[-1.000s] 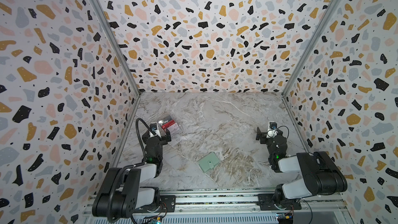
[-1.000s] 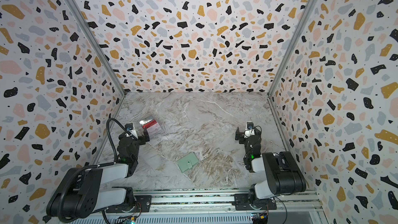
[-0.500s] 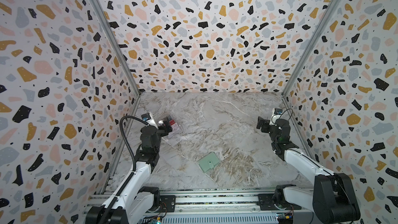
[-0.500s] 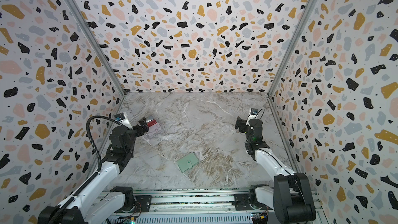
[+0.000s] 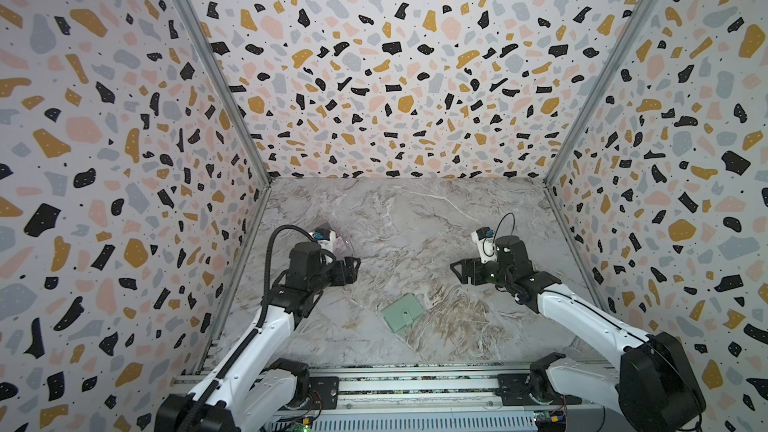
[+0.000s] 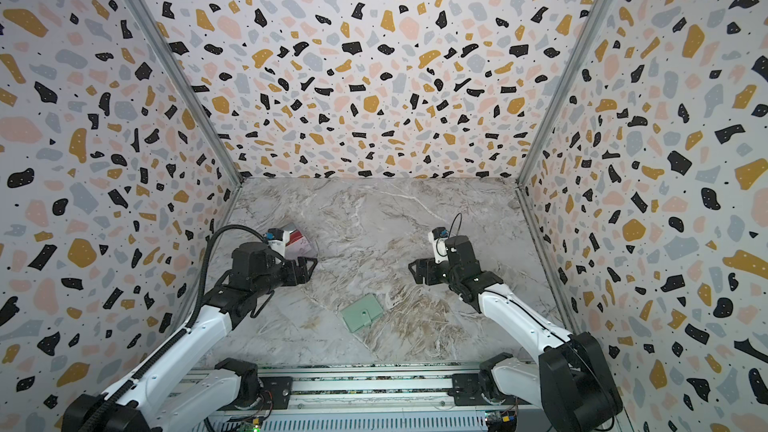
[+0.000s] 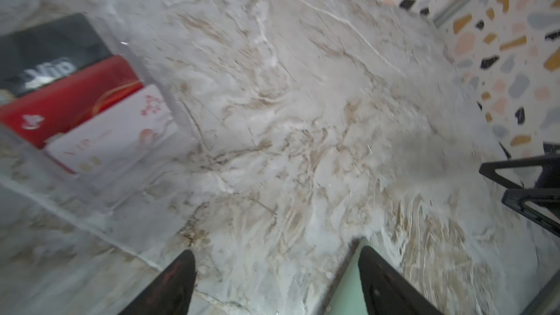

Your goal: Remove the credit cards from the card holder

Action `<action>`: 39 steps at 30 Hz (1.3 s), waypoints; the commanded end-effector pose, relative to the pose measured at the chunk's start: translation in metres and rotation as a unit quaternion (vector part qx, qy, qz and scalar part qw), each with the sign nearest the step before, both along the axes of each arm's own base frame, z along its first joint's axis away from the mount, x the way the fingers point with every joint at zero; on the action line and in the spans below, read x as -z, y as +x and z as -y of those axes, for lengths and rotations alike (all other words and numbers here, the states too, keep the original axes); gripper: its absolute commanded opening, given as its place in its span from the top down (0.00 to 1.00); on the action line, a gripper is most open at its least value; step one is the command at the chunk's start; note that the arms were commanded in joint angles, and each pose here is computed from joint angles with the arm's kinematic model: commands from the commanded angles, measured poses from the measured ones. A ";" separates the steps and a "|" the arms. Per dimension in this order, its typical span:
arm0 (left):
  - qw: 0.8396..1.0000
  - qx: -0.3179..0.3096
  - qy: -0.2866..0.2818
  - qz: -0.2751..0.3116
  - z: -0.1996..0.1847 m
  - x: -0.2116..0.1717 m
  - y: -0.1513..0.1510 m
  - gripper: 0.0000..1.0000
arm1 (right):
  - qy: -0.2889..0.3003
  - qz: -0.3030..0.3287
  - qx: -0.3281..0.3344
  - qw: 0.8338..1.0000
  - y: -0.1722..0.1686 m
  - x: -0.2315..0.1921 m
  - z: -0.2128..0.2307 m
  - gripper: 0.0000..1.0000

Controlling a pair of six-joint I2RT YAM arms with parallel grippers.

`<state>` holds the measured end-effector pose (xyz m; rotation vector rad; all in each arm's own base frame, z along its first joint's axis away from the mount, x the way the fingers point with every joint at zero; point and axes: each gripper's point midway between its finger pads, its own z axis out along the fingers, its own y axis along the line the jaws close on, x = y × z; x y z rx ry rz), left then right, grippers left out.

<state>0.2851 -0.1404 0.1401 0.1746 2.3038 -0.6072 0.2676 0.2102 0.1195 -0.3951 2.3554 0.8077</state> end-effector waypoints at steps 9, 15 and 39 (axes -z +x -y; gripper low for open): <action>0.981 0.148 0.059 -0.110 0.067 0.070 -0.026 0.28 | 0.065 -0.156 -0.128 0.977 -0.087 0.043 -0.063 0.27; 0.969 0.182 0.071 -0.154 0.080 0.099 -0.039 0.32 | 0.073 -0.193 -0.134 0.969 -0.101 0.062 -0.070 0.37; 0.954 0.205 -0.017 -0.218 0.099 0.110 -0.097 0.36 | 0.111 -0.226 -0.099 0.963 -0.074 0.082 -0.099 0.65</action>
